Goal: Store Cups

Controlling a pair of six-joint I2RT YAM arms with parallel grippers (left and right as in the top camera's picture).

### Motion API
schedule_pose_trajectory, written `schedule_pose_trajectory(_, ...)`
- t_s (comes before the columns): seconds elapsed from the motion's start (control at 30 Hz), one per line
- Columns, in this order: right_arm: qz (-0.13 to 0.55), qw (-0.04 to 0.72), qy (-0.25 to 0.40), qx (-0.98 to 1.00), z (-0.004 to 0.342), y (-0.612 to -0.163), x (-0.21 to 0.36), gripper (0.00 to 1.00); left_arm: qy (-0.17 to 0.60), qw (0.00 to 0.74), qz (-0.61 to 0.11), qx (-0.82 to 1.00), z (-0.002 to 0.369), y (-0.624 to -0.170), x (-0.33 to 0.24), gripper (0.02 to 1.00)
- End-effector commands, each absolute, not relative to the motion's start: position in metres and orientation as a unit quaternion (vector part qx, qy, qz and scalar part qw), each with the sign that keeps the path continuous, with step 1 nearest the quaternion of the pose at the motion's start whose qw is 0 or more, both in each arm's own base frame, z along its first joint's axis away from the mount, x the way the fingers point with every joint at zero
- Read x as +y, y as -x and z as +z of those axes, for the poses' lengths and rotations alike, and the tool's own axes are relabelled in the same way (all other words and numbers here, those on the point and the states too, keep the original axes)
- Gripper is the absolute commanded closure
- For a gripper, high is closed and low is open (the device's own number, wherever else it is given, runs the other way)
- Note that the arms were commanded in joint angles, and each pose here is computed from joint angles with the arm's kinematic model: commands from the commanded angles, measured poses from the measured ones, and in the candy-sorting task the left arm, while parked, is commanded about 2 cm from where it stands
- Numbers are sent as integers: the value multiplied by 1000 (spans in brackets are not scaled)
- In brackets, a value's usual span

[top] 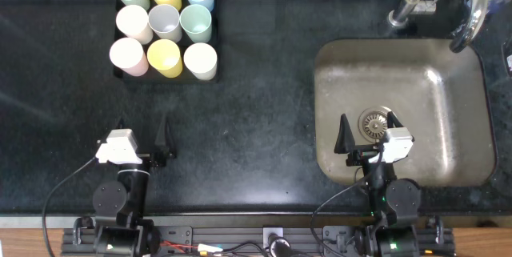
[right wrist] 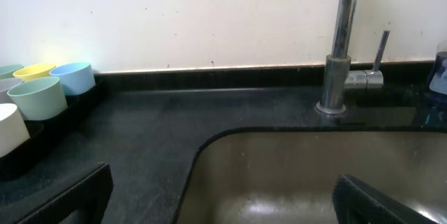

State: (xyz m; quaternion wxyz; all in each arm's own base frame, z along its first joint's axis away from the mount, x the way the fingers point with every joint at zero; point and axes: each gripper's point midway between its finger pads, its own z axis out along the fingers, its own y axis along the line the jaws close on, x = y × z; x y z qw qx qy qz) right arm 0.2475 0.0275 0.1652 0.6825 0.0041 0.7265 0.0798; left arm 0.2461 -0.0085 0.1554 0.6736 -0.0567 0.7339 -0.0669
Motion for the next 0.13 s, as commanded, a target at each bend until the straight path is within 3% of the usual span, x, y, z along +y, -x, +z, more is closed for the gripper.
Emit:
schedule_pose_trajectory(0.03,82,681,-6,728,161,-248,27,3,51,676,-59,732,156,-246,-7,20)
schedule_pose_trajectory(0.13,82,681,-6,728,161,-248,27,5,51,676,-59,732,156,-246,-7,18)
